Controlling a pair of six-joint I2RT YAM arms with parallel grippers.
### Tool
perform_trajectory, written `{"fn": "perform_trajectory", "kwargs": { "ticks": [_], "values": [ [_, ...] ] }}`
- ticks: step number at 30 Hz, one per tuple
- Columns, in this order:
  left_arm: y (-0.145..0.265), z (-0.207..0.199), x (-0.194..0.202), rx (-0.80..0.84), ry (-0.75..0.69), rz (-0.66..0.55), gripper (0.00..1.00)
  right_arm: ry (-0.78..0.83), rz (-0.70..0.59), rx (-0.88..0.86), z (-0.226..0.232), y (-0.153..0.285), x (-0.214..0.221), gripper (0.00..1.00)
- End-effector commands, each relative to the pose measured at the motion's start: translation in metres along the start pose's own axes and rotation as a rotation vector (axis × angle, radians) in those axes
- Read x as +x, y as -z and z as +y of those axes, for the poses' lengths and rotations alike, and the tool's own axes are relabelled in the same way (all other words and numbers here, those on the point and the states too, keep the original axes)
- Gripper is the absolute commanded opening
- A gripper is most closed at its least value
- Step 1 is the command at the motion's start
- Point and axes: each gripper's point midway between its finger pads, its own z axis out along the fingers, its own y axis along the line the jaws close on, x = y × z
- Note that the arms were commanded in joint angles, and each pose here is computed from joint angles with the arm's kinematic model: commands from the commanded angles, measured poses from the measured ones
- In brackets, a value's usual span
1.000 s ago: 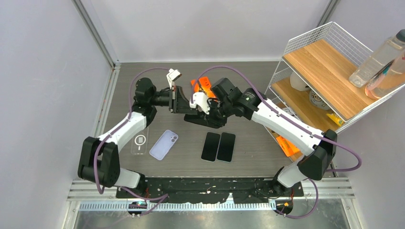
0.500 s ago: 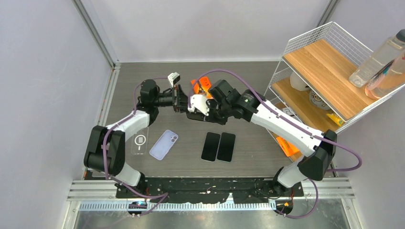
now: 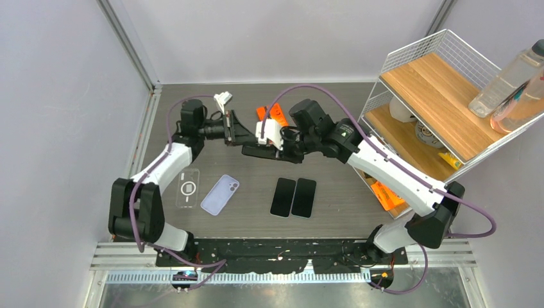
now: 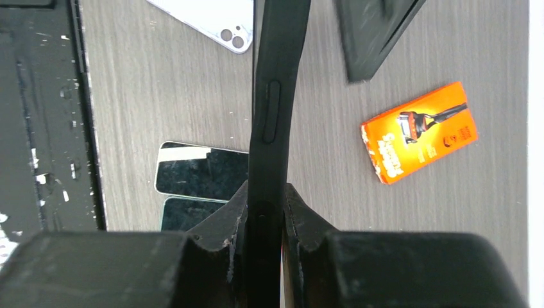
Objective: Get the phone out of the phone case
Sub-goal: Remove the phone case from the phone.
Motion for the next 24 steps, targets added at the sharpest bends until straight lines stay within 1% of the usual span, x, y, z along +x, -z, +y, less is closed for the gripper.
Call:
{"fn": "perform_trajectory", "kwargs": {
  "ticks": [1, 2, 3, 5, 6, 7, 8, 11, 14, 18, 23, 24],
  "values": [
    [0.031, -0.018, -0.007, -0.035, -0.322, 0.020, 0.36, 0.007, -0.179, -0.067, 0.003, 0.031, -0.034, 0.05],
    [0.037, -0.019, -0.004, -0.042, -0.366, 0.041, 0.43, -0.010, -0.188, -0.106, 0.007, 0.034, -0.032, 0.06],
    [0.043, -0.024, -0.006, -0.053, -0.454, 0.058, 0.49, -0.011, -0.198, -0.118, 0.007, 0.037, -0.034, 0.05],
    [0.055, -0.028, 0.009, -0.073, -0.582, 0.140, 0.62, -0.029, -0.208, -0.163, 0.011, 0.043, -0.034, 0.05],
    [0.060, -0.030, 0.014, -0.075, -0.671, 0.177, 0.68, -0.041, -0.213, -0.197, 0.014, 0.044, -0.033, 0.05],
    [0.065, -0.030, 0.020, -0.073, -0.769, 0.215, 0.72, -0.043, -0.222, -0.201, 0.012, 0.048, -0.035, 0.05],
    [0.069, -0.033, 0.026, -0.066, -0.811, 0.246, 0.75, -0.055, -0.224, -0.236, 0.017, 0.047, -0.035, 0.05],
    [0.078, -0.050, 0.050, -0.012, -0.865, 0.316, 0.82, -0.079, -0.241, -0.274, 0.018, 0.051, -0.038, 0.06],
    [0.075, -0.066, 0.066, 0.040, -0.917, 0.359, 0.84, -0.097, -0.252, -0.306, 0.020, 0.050, -0.041, 0.05],
    [0.066, -0.087, 0.084, 0.108, -0.964, 0.377, 0.85, -0.119, -0.259, -0.330, 0.021, 0.048, -0.043, 0.05],
    [0.055, -0.100, 0.090, 0.126, -1.018, 0.349, 0.80, -0.138, -0.264, -0.342, 0.020, 0.048, -0.042, 0.05],
    [0.053, -0.100, 0.091, 0.123, -1.026, 0.342, 0.77, -0.142, -0.265, -0.344, 0.021, 0.048, -0.042, 0.05]
  ]
}}
